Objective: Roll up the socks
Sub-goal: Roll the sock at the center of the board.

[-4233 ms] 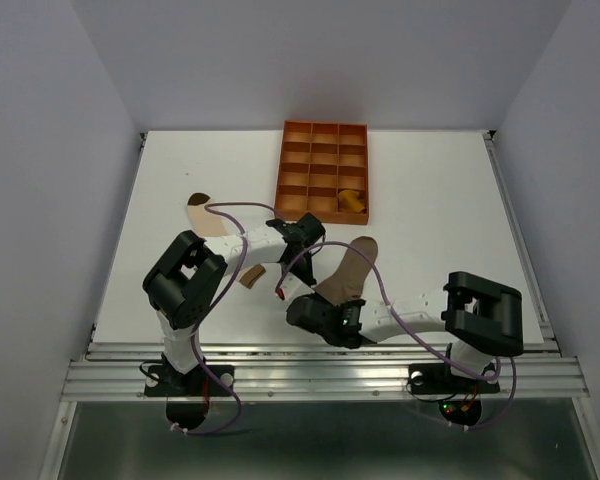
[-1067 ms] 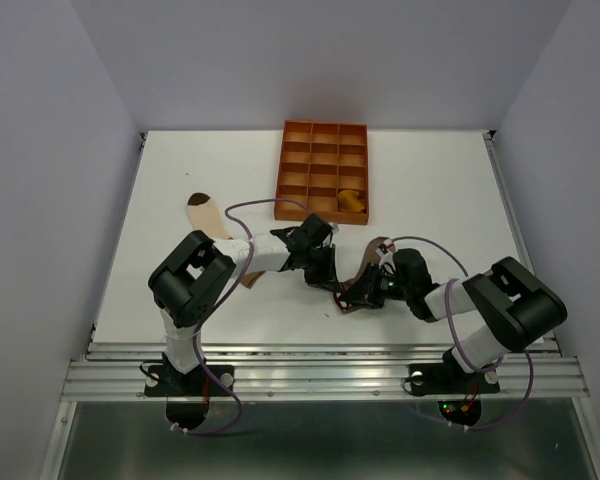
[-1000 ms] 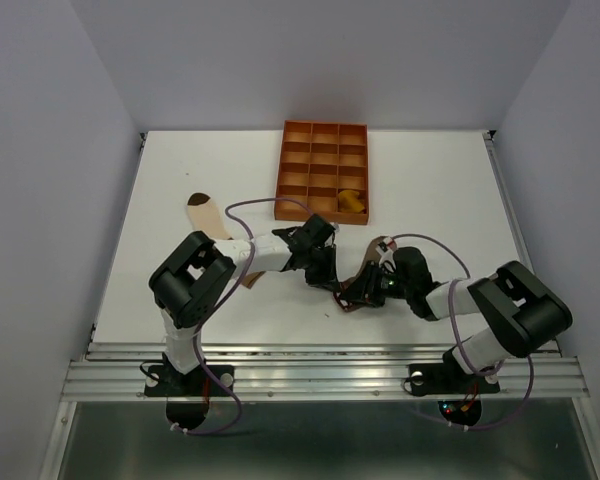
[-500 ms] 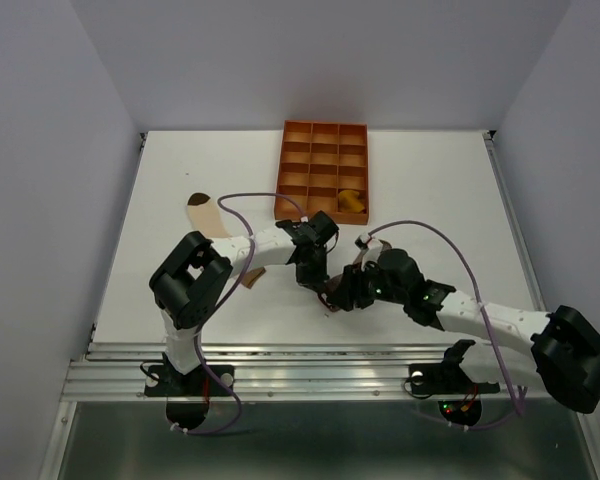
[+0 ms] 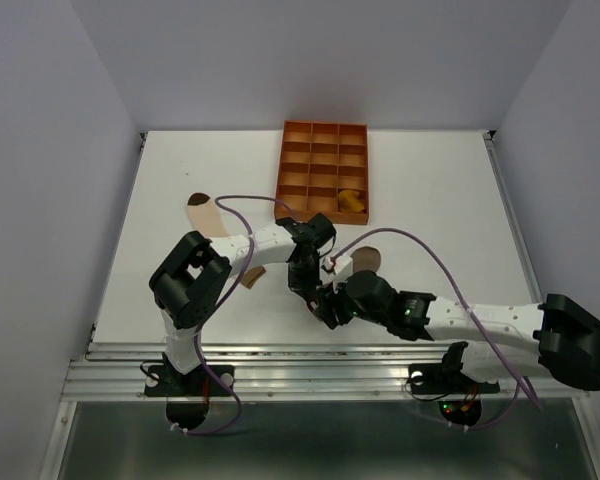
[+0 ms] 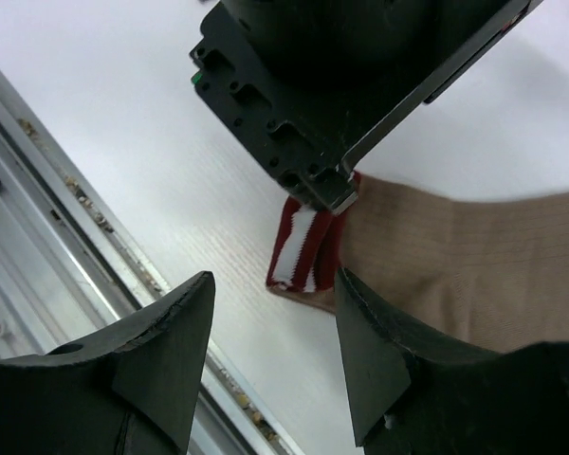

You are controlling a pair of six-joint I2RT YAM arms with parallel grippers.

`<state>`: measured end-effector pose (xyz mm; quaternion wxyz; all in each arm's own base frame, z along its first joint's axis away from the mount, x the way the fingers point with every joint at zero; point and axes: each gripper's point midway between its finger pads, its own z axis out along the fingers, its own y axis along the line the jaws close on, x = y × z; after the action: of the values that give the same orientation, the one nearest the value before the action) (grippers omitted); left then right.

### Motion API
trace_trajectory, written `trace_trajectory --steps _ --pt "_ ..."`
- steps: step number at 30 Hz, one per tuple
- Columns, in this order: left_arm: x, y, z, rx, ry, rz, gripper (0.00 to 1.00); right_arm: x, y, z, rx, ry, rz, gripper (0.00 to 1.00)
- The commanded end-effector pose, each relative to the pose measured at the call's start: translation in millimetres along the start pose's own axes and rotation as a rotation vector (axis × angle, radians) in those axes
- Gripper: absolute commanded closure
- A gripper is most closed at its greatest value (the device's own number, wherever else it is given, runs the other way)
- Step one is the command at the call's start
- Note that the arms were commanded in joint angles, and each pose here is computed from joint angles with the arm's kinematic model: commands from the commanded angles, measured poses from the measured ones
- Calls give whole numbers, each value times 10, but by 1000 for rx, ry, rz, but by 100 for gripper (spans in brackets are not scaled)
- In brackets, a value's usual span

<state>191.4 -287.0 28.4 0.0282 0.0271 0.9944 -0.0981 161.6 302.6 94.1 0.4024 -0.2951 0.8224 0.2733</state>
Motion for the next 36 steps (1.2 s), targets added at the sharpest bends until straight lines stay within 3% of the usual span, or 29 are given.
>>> trace_trajectory --steps 1,9,21,36 --pt "101 188 -101 -83 41 6 100 -253 34 60 51 -67 -104 42" --pt "164 243 -113 -118 71 -9 100 -83 296 275 52 4 -257 43" --pt "232 277 -107 -143 100 -46 100 57 372 453 117 60 -336 48" --pt "226 275 -135 -155 97 -74 100 368 231 537 244 172 -428 53"
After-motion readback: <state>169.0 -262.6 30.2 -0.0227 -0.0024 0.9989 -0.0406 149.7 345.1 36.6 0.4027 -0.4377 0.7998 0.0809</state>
